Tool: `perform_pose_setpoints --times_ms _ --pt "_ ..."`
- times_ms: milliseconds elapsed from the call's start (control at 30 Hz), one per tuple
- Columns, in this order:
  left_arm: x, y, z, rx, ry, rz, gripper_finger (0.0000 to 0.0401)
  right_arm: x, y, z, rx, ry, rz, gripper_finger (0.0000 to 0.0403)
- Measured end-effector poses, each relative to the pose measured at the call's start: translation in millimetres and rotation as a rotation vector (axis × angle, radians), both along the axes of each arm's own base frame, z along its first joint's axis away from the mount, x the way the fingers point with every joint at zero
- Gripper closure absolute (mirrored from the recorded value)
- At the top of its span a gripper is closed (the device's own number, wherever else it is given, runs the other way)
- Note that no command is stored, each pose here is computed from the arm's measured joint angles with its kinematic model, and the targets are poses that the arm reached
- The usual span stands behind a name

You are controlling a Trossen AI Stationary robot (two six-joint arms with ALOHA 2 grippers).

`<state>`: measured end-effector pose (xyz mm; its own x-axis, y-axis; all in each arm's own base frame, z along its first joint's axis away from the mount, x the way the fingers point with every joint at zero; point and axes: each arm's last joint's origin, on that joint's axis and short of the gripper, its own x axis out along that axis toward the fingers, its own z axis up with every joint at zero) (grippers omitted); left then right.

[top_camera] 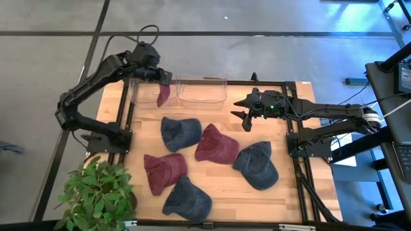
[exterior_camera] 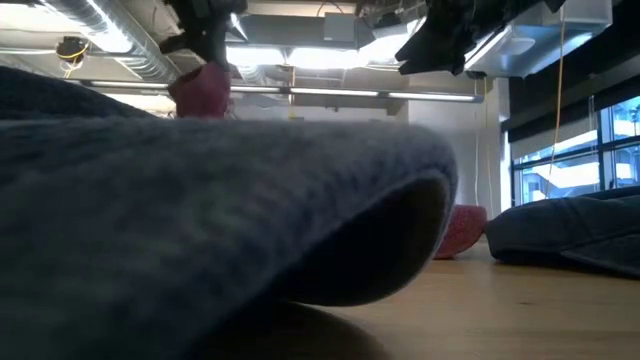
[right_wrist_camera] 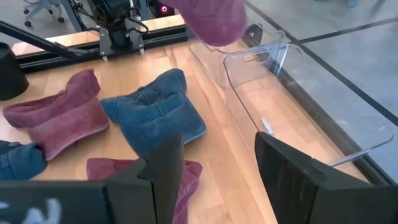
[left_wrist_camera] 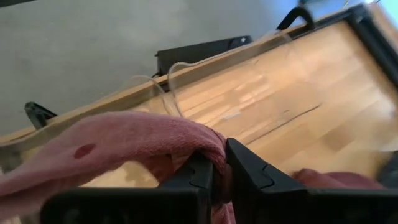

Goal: Pick & Place hat
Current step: Put the top dark red cap into the left transparent bin

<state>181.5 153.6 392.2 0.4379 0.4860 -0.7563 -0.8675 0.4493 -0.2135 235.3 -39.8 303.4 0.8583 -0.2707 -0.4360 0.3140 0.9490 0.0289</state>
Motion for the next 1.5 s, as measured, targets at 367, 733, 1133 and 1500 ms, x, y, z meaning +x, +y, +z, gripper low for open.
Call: perform_pose_setpoints --times_ms 367,733,1133,1500 --pt "17 23 -26 0.007 0.193 0.003 0.0379 4 -1 -5 0.006 0.021 -0.001 0.0205" --pt "7 2 -35 0.002 0.489 0.124 0.0379 4 -1 -5 0.002 0.022 0.001 0.0205" --pt "-5 -7 -39 -0.039 0.622 0.248 0.0379 4 0 -5 -0.002 0.031 0.004 0.0205" --pt "4 2 -54 -0.075 0.685 0.348 0.0379 3 0 -7 -0.02 0.051 0.015 0.0205"
